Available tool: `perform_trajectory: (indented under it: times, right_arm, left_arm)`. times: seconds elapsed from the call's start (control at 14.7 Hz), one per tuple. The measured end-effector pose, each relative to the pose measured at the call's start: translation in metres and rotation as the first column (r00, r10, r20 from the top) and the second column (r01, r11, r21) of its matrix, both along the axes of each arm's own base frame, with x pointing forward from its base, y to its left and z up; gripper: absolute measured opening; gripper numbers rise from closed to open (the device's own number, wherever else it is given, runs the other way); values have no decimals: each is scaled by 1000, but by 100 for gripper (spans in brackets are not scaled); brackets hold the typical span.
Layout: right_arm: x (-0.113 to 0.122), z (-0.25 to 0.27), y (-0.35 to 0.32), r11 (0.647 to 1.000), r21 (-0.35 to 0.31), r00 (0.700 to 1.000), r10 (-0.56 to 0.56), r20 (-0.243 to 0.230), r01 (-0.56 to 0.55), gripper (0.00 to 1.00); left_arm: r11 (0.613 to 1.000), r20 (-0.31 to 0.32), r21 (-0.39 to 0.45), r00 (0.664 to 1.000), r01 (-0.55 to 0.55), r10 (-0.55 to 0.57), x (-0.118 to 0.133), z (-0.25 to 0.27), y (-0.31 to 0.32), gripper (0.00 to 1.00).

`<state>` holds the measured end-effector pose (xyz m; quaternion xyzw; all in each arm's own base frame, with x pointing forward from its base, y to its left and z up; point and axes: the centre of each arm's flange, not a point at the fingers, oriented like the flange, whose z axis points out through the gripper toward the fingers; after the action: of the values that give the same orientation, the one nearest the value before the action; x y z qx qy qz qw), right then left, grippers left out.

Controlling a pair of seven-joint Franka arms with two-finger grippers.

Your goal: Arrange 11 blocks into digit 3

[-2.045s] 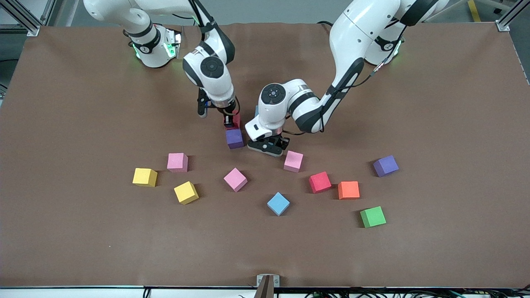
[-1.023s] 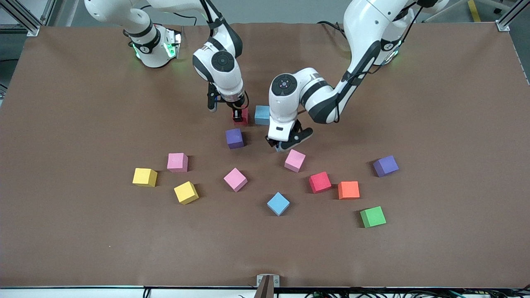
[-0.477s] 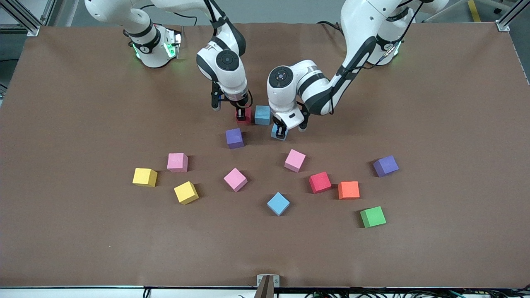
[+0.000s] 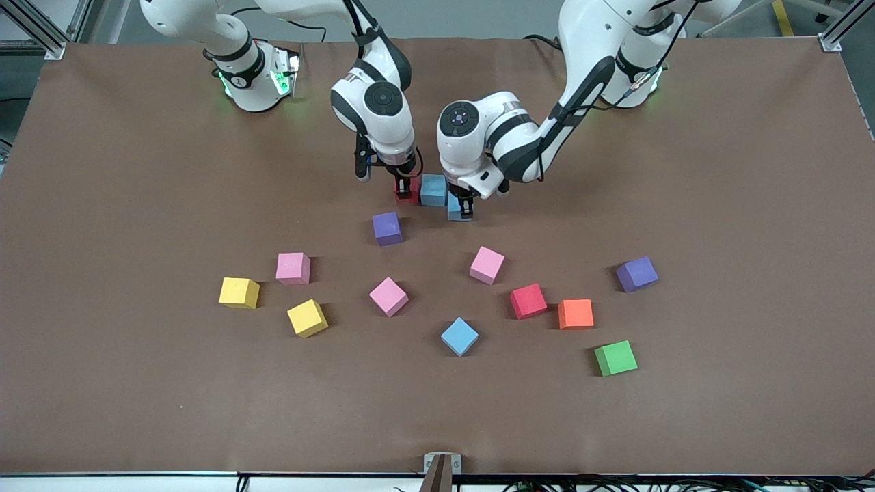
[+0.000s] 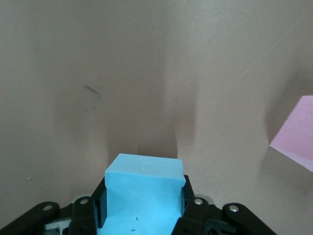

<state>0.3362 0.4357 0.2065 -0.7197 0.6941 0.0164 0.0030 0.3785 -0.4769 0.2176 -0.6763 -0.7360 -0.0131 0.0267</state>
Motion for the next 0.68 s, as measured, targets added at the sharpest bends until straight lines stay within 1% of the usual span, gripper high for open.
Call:
perform_trajectory:
  times: [0.34,0.68]
  right_arm:
    - [0,0,2,1000,1,1000,0,0,0,59]
    - [0,0,4,1000,0,1000,-1,-1,1,59]
  left_arm:
    - [1000,-19,18,1000,-6,7,-16,-4,6,58]
    - [1000,-25,19,1000,-1,1,-20,-7,4,58]
